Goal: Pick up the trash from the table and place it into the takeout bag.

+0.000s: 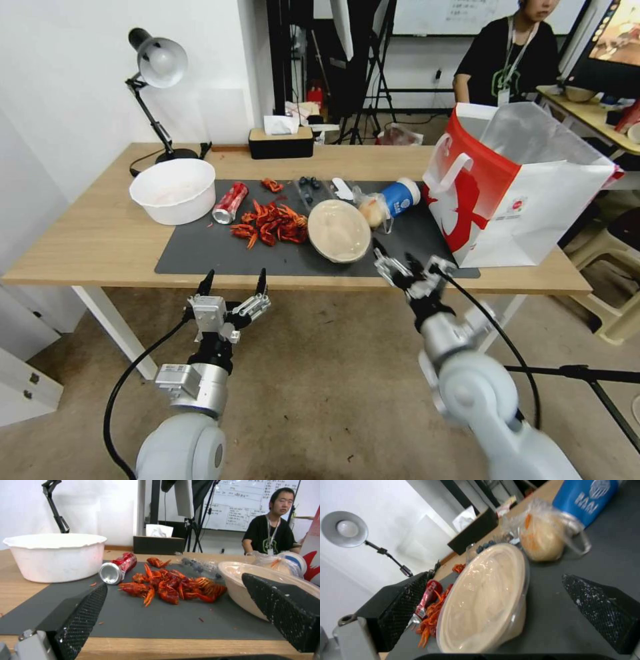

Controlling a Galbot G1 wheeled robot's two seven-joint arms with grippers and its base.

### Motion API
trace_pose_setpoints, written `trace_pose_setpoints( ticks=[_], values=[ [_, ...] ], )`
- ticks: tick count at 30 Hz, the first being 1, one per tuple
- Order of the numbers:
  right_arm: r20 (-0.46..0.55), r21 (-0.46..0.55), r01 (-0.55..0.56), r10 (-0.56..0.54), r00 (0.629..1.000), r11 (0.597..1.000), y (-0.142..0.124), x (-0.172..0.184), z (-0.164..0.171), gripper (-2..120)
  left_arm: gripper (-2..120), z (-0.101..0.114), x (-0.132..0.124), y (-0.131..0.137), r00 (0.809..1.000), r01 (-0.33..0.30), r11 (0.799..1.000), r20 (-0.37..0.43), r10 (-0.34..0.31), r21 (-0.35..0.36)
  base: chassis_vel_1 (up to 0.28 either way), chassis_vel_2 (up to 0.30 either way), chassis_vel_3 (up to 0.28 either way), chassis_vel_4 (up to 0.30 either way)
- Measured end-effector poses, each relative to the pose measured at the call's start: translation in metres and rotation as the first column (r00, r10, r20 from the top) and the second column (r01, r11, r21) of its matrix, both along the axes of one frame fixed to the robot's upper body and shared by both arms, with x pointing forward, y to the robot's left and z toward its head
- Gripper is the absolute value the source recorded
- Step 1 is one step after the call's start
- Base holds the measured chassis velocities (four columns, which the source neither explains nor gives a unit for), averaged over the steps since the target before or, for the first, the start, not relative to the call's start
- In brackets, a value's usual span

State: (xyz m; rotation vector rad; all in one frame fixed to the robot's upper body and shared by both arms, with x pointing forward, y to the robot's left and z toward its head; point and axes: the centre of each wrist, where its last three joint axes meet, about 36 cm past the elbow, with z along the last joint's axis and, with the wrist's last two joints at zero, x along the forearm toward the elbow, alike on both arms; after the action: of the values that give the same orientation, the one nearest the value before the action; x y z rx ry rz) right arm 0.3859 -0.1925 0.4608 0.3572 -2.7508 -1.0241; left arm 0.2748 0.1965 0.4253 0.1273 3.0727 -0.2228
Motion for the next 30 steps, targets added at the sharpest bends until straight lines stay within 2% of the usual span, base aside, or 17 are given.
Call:
trace_pose_setpoints(
  ticks=[6,11,14,15,19,20,23,24,28,29,30],
  values=[
    [-0.077,0.036,-0.012,0.015,0.997,0.999,0.010,0.027,0.006,100,100,0.000,0.000,0.002,1.000,-0.006,1.000,-0.001,0.006,0.003,0.000,0.000,0.000,0.000],
    [-0.123,0.049,-0.022,0.028,0.992,0.999,0.019,0.035,0.005,89,100,0.000,0.000,0.002,1.000,-0.009,1.000,-0.001,0.009,0.004,0.000,0.000,0.000,0.000],
    [-0.156,0.056,-0.026,0.035,0.987,0.998,0.024,0.038,0.000,74,100,0.000,0.000,0.003,1.000,-0.009,1.000,-0.001,0.009,0.004,0.000,0.000,0.000,0.000],
    [-0.156,0.056,-0.026,0.035,0.987,0.998,0.024,0.038,0.000,74,100,0.000,0.000,0.003,1.000,-0.009,1.000,-0.001,0.009,0.004,0.000,0.000,0.000,0.000],
    [-0.198,0.065,-0.025,0.038,0.979,0.998,0.033,0.043,-0.003,53,100,0.001,0.000,0.003,1.000,-0.010,1.000,0.001,0.010,0.005,0.000,0.000,0.000,0.000],
    [-0.198,0.065,-0.025,0.038,0.979,0.998,0.033,0.043,-0.003,53,100,0.001,0.000,0.003,1.000,-0.010,1.000,0.001,0.010,0.005,0.000,0.000,0.000,0.000],
    [-0.209,0.062,-0.022,0.035,0.977,0.998,0.034,0.044,-0.005,40,100,0.002,-0.001,0.003,1.000,-0.010,1.000,0.002,0.010,0.004,0.000,0.000,0.000,0.000],
    [-0.209,0.062,-0.022,0.035,0.977,0.998,0.034,0.044,-0.005,40,100,0.002,-0.001,0.003,1.000,-0.010,1.000,0.002,0.010,0.004,0.000,0.000,0.000,0.000],
    [-0.211,0.053,-0.017,0.028,0.977,0.998,0.031,0.042,-0.007,21,100,0.001,-0.001,0.003,1.000,-0.011,1.000,0.002,0.011,0.004,0.000,0.000,0.000,0.000],
    [-0.211,0.053,-0.017,0.028,0.977,0.998,0.031,0.042,-0.007,21,100,0.001,-0.001,0.003,1.000,-0.011,1.000,0.002,0.011,0.004,0.000,0.000,0.000,0.000],
    [-0.209,0.052,-0.017,0.027,0.978,0.999,0.031,0.041,-0.007,15,100,0.001,-0.001,0.003,1.000,-0.011,1.000,0.003,0.011,0.003,0.000,0.000,0.000,0.000]
  ],
)
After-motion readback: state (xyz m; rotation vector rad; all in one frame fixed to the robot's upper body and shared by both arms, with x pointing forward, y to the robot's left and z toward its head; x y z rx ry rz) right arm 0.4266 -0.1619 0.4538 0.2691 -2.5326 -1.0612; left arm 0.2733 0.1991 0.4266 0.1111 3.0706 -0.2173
